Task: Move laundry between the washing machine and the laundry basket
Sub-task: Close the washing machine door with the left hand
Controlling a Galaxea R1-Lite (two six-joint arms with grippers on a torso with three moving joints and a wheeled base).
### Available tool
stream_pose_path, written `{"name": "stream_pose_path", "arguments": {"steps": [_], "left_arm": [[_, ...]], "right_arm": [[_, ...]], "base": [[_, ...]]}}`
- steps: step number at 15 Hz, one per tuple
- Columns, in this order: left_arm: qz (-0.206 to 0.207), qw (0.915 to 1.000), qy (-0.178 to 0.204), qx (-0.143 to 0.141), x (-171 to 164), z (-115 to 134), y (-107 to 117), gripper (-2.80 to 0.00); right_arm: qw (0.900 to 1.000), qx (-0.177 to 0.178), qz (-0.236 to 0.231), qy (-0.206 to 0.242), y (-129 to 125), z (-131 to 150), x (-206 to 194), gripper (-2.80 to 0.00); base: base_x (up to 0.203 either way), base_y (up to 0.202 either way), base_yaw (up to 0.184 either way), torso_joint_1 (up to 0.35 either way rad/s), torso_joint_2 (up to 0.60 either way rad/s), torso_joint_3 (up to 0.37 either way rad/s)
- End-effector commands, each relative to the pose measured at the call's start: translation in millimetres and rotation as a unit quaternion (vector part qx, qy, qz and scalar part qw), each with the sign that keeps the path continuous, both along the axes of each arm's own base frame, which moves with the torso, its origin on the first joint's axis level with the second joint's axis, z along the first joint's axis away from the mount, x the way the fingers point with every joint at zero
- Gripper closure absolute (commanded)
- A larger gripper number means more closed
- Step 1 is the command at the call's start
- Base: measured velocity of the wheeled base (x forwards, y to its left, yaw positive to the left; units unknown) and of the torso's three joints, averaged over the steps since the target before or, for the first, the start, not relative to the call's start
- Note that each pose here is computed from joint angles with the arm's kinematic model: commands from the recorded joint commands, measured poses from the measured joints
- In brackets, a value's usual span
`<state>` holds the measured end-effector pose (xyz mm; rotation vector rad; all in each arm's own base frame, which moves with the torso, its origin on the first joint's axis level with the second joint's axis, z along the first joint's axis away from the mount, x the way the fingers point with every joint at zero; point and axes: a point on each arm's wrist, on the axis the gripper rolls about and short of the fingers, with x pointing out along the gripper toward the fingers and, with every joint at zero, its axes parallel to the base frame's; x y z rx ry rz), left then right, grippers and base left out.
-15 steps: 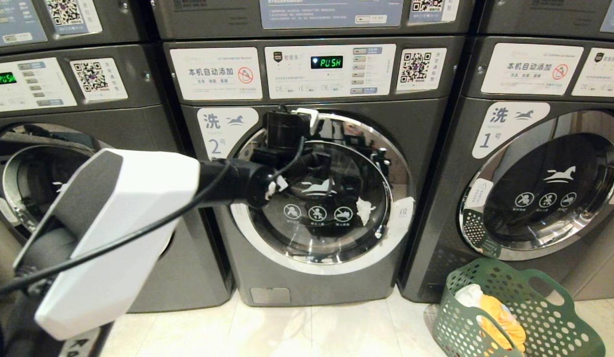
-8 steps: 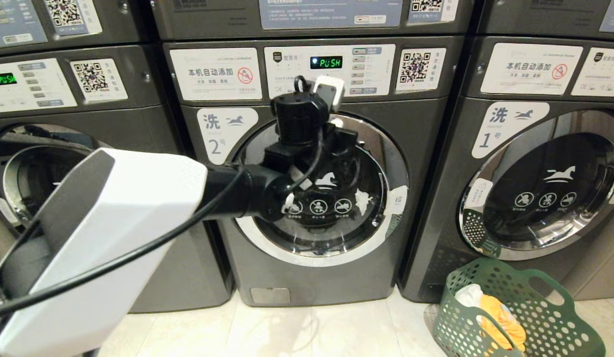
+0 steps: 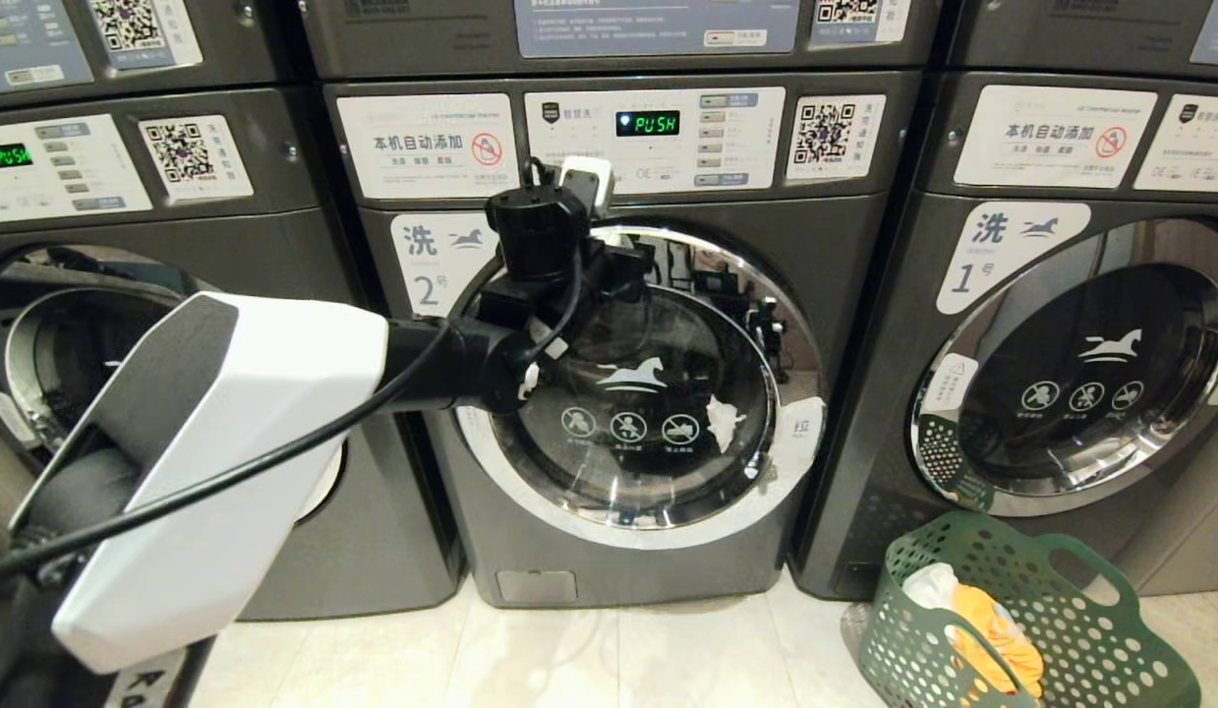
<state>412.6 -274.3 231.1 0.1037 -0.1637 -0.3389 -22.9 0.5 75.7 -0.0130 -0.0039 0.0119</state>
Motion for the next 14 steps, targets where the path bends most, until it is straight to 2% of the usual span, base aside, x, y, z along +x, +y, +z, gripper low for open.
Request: {"name": "stream_pose_path", "arguments": {"steps": [1, 3, 7, 10, 14], "left_arm": [[-0.005, 0.9999, 0.01, 0.003, 9, -16, -5, 0.0], [-0.014, 0.9996, 0.02, 0.01, 15, -30, -7, 0.0], [-0.007, 0.9993, 0.032, 0.017, 29, -46, 2, 0.0], [0.003, 0.9986, 0.044, 0.028, 45, -64, 17, 0.0], [0.04, 0.9983, 0.023, 0.037, 62, -60, 50, 0.0]], "right_arm": [[1.0, 0.0, 0.0, 0.0, 0, 0, 0, 0.0], [1.0, 0.0, 0.0, 0.0, 0, 0, 0, 0.0], [1.0, 0.0, 0.0, 0.0, 0, 0, 0, 0.0], [1.0, 0.0, 0.0, 0.0, 0, 0, 0, 0.0], [1.0, 0.0, 0.0, 0.0, 0, 0, 0, 0.0]], "base": [[0.0, 0.0, 0.0, 0.0, 0.0, 0.0], [0.0, 0.0, 0.0, 0.0, 0.0, 0.0], [0.0, 0.0, 0.0, 0.0, 0.0, 0.0], [0.0, 0.0, 0.0, 0.0, 0.0, 0.0], [0.0, 0.0, 0.0, 0.0, 0.0, 0.0]]}}
